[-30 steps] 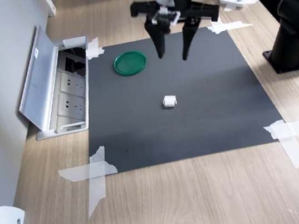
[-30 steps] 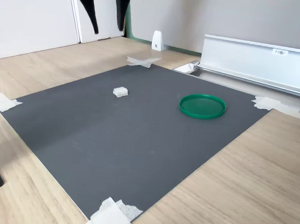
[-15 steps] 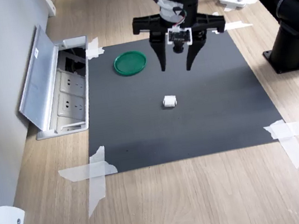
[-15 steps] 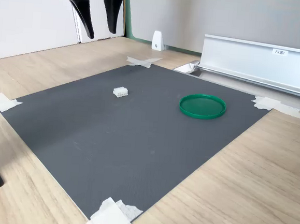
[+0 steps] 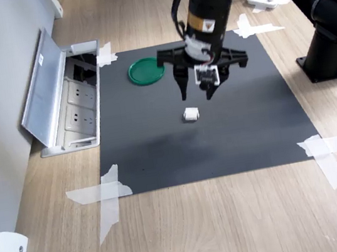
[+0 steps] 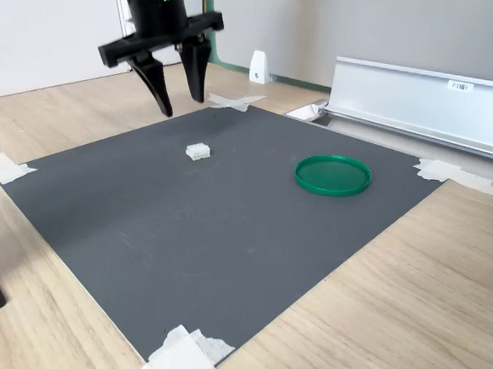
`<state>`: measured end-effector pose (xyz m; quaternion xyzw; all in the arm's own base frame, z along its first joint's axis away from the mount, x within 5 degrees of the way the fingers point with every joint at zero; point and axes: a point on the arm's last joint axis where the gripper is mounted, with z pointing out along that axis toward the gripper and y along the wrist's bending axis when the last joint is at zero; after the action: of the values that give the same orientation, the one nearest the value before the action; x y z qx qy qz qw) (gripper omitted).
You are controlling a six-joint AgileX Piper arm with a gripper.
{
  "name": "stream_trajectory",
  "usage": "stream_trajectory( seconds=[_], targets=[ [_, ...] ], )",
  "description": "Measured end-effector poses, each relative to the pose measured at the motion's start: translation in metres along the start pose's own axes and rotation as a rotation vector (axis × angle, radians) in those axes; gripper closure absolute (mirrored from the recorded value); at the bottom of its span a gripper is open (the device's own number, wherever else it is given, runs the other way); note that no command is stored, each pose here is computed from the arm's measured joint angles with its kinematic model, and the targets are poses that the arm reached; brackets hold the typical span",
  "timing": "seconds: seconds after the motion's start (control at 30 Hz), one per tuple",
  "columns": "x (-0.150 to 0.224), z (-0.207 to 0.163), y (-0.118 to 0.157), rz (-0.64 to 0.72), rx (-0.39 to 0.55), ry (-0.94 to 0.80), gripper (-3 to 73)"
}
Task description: Grasp a white terminal and put it on the green lid.
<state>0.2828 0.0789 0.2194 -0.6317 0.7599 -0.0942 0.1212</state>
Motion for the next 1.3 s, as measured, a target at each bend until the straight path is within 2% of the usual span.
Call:
stream_trajectory(
  seconds=[0.43, 0.8, 0.97, 1.3],
  targets=[
    [0.007, 0.015, -0.015, 0.099, -0.021, 0.016, 20.6],
    [0.006, 0.019, -0.014, 0.033, -0.052, 0.017, 20.5],
    [0.005, 0.032, -0.013, 0.033, -0.088, 0.033, 20.4],
    [0.004, 0.043, -0.013, 0.055, -0.104, 0.035, 20.4]
  ],
)
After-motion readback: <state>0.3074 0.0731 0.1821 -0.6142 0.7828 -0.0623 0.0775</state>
